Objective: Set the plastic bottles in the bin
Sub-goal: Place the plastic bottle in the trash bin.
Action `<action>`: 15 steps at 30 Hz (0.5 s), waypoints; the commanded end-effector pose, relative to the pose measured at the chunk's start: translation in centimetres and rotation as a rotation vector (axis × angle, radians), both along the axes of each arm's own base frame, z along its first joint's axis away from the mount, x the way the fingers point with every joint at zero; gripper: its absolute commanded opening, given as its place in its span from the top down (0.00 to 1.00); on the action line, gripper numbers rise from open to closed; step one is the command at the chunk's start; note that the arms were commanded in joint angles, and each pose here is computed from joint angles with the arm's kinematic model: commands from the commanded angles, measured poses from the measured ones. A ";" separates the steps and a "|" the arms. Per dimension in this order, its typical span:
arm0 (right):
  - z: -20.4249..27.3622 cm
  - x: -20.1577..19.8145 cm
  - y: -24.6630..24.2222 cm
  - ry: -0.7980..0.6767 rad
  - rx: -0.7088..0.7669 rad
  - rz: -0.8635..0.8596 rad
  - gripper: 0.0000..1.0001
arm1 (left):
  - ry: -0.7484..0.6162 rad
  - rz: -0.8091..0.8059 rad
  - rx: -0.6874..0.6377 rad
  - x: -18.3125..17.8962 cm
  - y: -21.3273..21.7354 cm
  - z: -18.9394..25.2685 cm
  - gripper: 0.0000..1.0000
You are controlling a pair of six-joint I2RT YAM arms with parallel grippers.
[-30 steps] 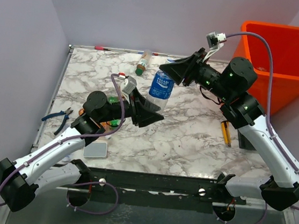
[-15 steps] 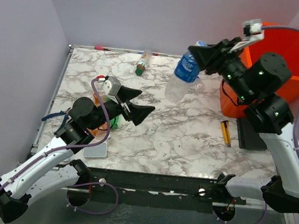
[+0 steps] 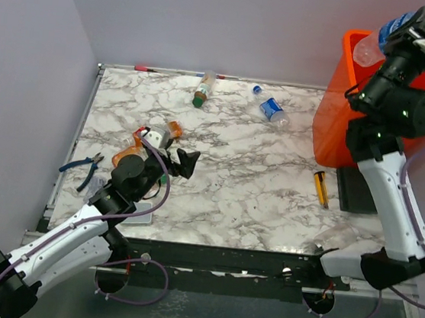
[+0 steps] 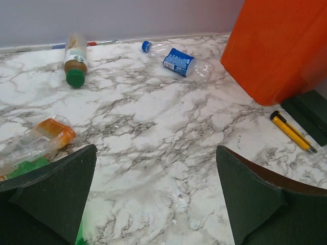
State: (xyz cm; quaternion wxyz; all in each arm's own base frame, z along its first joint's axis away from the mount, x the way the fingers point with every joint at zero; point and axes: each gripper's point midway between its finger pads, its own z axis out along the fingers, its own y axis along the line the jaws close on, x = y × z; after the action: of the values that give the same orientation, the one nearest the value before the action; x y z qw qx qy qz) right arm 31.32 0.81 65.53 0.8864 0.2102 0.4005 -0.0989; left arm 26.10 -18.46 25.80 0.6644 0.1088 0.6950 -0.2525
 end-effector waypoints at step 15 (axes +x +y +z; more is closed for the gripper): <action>-13.3 20.8 -11.1 0.198 0.134 0.057 0.99 | -0.012 0.245 -0.024 1.2 4.4 0.0 0.01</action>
State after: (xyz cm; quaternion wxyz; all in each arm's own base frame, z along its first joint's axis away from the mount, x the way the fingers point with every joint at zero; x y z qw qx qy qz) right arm 47.46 -13.88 53.40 0.8246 0.3126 0.4481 -0.1469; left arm 26.90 -14.60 26.39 0.6966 0.0250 0.6898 -0.1959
